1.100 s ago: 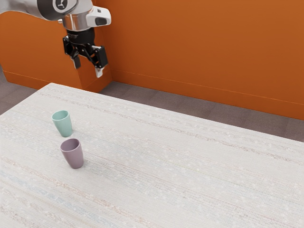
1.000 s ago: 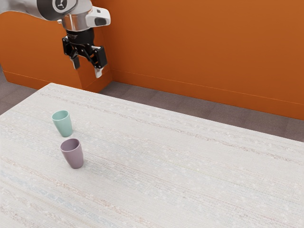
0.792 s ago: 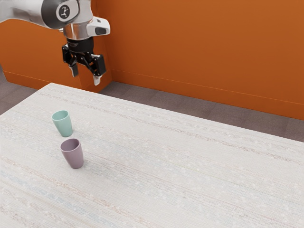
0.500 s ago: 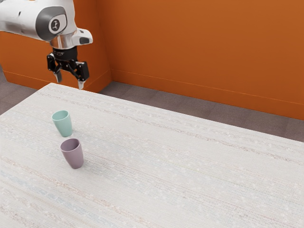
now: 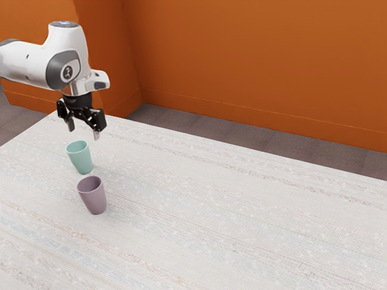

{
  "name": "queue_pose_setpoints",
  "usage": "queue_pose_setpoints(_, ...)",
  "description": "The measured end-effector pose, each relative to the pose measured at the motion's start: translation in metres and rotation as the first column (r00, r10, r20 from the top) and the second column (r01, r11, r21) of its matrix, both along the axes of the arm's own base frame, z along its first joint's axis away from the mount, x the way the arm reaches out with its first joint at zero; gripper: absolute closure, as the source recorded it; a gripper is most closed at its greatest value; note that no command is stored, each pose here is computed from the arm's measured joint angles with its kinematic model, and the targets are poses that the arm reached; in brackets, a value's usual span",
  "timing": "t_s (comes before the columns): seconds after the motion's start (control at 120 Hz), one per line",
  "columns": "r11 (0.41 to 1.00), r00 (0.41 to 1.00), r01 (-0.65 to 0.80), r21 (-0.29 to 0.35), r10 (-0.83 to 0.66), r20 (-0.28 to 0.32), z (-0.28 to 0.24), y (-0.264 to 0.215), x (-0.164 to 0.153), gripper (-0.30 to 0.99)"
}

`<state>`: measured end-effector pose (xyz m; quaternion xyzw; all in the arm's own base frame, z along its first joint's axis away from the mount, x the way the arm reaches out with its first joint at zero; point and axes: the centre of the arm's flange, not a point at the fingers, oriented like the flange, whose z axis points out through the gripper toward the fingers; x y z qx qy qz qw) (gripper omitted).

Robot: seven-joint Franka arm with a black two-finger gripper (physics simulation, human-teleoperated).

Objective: Place the left cup onto the right cup

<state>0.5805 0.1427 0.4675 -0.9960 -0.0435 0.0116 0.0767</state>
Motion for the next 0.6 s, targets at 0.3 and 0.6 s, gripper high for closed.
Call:
queue_pose_setpoints(0.3,1.000,0.999,0.006,0.019,-0.007,0.033,-0.015,0.040,0.002,0.00)
queue_pose_setpoints(0.6,1.000,0.998,0.024,-0.002,-0.024,0.052,-0.052,0.073,0.011,0.00)
